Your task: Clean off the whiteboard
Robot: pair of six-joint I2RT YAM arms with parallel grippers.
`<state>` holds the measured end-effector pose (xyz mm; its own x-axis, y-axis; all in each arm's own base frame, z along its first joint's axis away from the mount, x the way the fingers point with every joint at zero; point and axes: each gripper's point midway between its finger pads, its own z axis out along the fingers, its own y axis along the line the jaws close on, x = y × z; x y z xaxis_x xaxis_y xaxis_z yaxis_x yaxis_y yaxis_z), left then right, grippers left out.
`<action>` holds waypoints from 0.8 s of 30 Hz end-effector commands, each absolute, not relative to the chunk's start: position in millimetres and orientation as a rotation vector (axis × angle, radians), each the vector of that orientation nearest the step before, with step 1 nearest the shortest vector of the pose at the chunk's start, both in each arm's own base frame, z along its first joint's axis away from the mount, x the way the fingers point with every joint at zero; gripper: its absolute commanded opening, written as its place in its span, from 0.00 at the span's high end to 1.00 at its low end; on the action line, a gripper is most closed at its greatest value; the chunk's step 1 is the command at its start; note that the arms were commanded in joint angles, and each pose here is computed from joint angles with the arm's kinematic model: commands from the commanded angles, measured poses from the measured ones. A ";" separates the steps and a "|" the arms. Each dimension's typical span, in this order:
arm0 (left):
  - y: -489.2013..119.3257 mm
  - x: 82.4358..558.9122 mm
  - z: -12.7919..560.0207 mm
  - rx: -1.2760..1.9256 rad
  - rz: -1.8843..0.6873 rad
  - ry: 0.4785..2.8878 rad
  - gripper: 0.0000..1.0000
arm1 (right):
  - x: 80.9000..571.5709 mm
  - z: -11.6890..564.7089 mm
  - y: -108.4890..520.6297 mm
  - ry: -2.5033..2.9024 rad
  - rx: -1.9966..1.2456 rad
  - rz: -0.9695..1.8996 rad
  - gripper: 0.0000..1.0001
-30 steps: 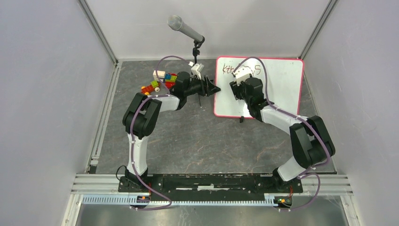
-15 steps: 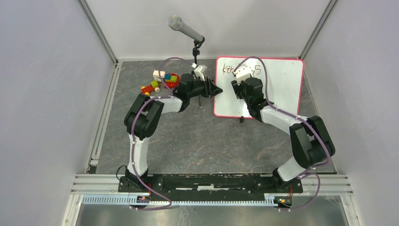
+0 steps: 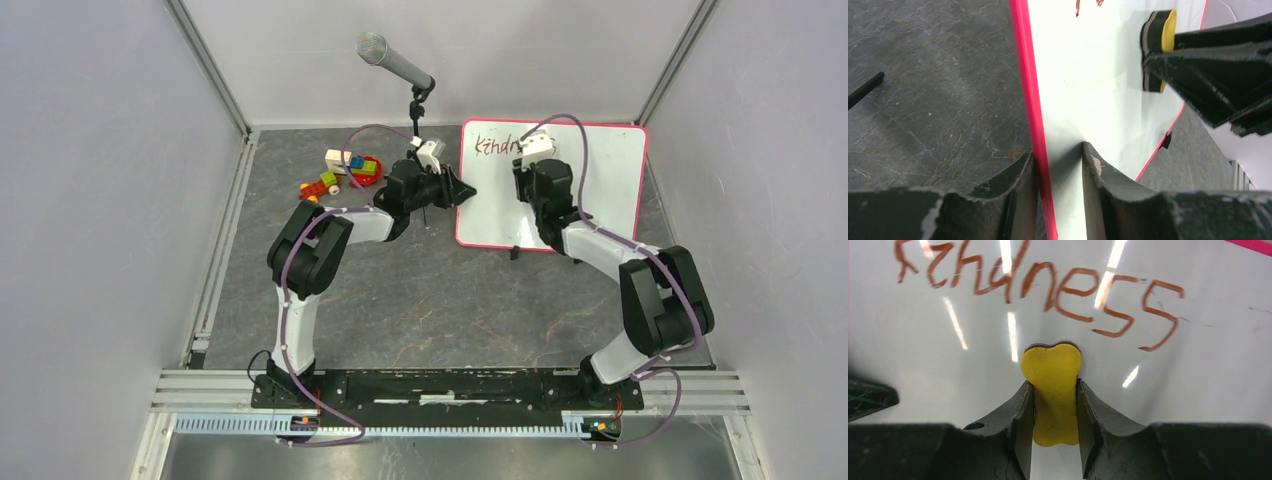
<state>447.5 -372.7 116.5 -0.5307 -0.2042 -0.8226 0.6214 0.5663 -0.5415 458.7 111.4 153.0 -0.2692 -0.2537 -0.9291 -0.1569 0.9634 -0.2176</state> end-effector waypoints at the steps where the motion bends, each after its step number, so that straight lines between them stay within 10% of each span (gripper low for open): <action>1: -364.2 459.1 114.8 0.348 -0.912 1.842 0.72 | 473.7 183.3 66.3 1.779 -0.040 -0.070 0.80; 24: -360.5 467.4 111.6 0.386 -0.755 1.880 0.89 | 523.2 214.8 88.3 1.697 -0.023 0.035 0.87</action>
